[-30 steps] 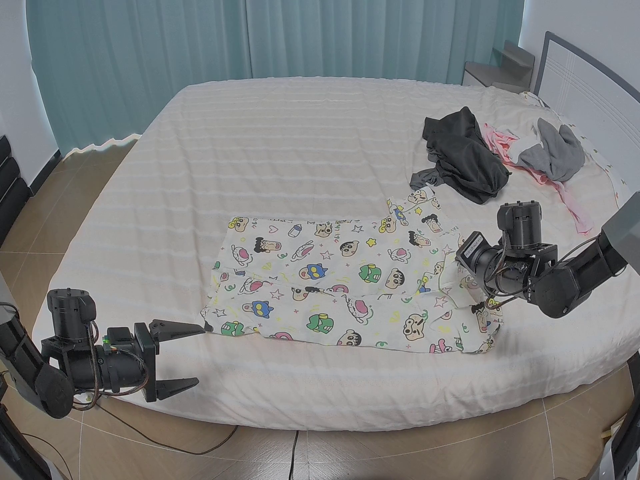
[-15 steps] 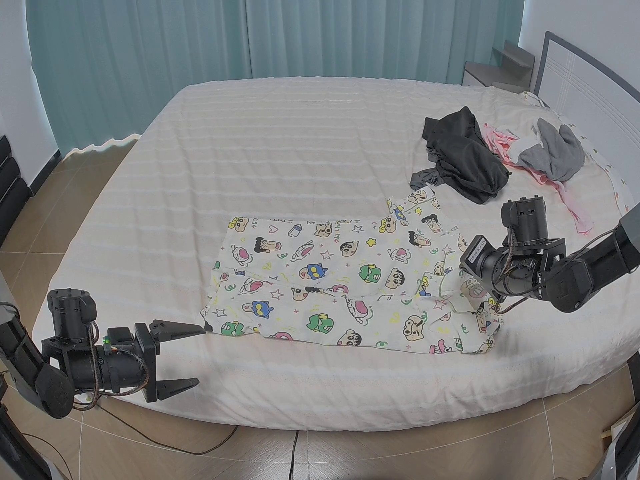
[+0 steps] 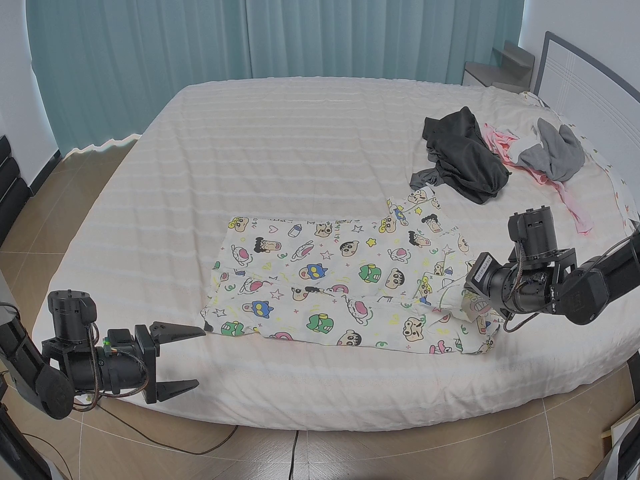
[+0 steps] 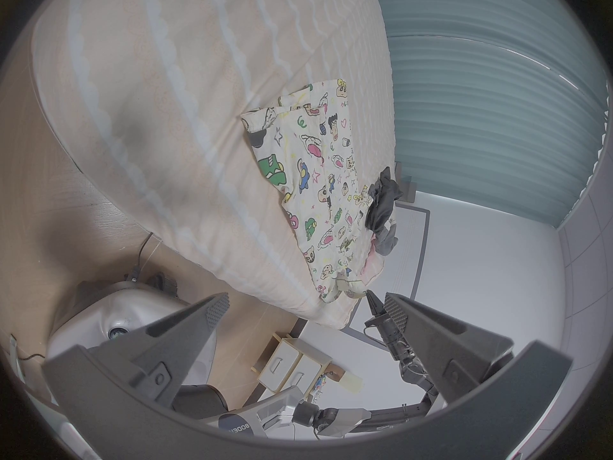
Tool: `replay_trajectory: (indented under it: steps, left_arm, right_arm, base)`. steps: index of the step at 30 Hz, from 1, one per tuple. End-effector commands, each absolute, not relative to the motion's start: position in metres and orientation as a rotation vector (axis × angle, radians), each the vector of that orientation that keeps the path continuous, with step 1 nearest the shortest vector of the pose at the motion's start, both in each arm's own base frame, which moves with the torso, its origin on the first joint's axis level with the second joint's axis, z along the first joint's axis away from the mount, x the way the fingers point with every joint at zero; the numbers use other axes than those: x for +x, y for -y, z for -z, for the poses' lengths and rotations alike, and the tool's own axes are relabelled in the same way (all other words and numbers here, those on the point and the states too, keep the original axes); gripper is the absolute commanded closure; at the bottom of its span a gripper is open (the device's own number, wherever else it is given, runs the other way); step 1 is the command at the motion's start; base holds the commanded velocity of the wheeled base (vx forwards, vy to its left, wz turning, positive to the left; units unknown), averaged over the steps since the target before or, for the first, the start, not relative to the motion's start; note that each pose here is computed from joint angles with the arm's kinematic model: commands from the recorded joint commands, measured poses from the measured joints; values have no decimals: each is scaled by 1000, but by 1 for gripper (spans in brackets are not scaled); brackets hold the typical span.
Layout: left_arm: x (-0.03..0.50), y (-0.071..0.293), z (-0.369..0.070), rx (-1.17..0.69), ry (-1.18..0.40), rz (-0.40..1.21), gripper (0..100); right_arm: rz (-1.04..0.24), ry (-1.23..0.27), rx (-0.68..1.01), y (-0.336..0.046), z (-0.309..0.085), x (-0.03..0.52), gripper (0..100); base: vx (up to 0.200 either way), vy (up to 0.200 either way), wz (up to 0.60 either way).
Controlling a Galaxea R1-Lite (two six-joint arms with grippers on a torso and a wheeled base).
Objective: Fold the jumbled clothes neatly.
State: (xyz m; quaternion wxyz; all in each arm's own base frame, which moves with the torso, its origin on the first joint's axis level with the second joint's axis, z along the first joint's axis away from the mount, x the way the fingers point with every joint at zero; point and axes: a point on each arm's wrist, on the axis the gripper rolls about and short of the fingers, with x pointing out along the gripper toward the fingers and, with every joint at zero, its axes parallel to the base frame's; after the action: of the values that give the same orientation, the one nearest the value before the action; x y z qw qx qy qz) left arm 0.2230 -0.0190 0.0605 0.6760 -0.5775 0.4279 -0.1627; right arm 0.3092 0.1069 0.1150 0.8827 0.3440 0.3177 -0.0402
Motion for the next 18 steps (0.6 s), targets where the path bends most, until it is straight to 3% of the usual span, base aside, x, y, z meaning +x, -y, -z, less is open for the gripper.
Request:
replay_trajectory:
  steps: [1,18]
  left_arm:
    - [223,19,-60,-1299,-964,364,0]
    - [223,19,-59,-1299,-965,362,0]
  right_arm:
    - [67,-660,713,-108,-124,299,100]
    - [114,-762,688,-110,-116,292,100]
  base:
    - [0,0,0]
    - [0,0,0]
